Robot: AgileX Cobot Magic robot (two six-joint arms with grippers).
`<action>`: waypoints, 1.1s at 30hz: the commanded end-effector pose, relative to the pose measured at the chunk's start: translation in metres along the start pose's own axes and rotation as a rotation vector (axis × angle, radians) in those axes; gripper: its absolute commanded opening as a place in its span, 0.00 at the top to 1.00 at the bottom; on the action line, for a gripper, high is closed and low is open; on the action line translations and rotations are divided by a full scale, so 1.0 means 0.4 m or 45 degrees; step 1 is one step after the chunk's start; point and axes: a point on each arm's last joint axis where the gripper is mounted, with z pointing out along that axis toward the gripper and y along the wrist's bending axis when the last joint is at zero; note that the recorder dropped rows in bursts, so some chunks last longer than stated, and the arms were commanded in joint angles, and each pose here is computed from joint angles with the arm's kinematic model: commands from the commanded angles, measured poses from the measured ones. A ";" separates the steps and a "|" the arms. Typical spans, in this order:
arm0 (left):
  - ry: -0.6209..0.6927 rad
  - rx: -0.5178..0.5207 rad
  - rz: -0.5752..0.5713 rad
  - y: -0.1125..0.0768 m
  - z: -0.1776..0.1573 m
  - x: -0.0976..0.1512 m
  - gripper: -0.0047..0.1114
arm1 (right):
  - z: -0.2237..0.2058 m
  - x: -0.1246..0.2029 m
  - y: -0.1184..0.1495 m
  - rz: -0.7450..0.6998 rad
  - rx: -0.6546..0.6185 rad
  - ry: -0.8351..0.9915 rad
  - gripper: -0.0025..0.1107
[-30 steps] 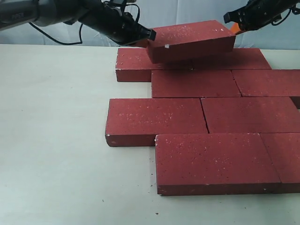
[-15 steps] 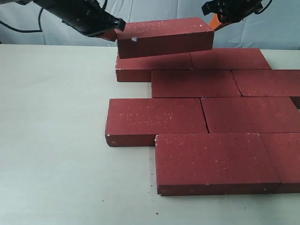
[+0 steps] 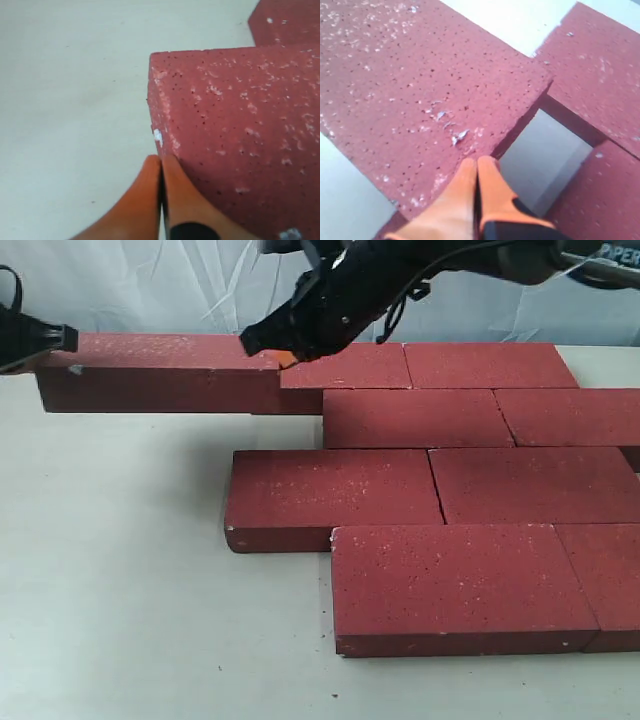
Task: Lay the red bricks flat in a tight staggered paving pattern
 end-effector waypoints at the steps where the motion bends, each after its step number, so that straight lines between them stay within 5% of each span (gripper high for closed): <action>1: 0.015 0.026 -0.107 0.007 -0.002 0.021 0.96 | 0.108 0.001 0.105 0.110 -0.109 -0.121 0.99; 7: -0.007 -0.141 -0.128 0.095 0.030 0.057 0.96 | 0.237 -0.004 0.107 0.086 -0.124 -0.114 0.99; 12: 0.087 -0.168 -0.153 0.120 0.097 0.102 0.96 | 0.279 -0.009 0.097 0.026 -0.112 -0.096 0.99; 22: 0.038 -0.286 -0.132 0.168 0.117 0.129 0.96 | 0.288 0.024 0.076 -0.161 -0.015 0.067 0.99; 28: -0.004 -0.377 -0.221 0.244 0.092 0.133 0.96 | 0.285 0.045 0.077 -0.186 -0.034 0.186 0.99; 33: 0.037 -0.344 -0.294 0.246 0.090 0.142 0.96 | 0.282 0.042 0.061 -0.215 0.063 0.183 0.99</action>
